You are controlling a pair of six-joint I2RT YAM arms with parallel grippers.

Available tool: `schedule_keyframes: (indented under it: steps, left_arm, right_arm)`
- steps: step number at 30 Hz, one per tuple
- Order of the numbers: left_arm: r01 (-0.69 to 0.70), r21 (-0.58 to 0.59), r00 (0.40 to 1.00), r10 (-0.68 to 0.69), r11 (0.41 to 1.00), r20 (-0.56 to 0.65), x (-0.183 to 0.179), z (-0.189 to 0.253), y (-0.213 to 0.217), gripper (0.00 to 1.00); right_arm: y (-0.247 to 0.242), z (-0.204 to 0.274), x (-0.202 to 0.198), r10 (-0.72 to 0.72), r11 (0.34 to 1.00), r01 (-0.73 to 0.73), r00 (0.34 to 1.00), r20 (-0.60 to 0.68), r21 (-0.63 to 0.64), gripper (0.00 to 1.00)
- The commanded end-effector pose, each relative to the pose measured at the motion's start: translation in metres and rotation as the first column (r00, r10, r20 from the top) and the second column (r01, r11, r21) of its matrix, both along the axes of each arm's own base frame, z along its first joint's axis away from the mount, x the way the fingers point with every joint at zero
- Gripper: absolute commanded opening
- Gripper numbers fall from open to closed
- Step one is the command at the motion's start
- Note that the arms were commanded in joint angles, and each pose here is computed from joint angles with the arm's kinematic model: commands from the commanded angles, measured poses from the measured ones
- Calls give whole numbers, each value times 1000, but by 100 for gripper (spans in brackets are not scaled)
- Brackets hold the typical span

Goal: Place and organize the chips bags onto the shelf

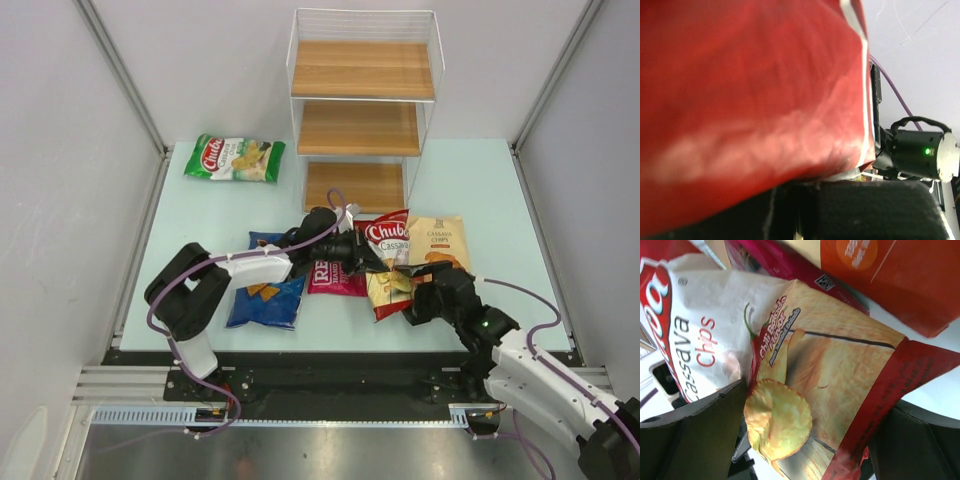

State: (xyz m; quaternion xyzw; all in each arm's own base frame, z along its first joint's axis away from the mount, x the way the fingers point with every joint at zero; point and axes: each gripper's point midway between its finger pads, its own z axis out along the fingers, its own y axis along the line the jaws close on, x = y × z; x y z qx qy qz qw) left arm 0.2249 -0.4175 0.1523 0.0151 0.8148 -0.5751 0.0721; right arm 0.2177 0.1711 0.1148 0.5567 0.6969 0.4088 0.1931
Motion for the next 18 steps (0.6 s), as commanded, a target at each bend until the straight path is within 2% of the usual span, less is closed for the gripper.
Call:
schedule_keyframes:
  steps: [1,9,18]
  left_arm:
    - [78,-98,997,-75,992,36,-11,36,-6,0]
    - [28,-148,1000,-29,989,-4,8,46,-8,0]
    - [-55,-135,998,57,989,5,23,49,-8,0]
  right_arm:
    - [27,49,4,-8,987,-7,995,95,162,94]
    - [34,47,-6,-49,975,32,996,71,220,94]
    - [53,58,-7,-62,958,52,998,29,284,93]
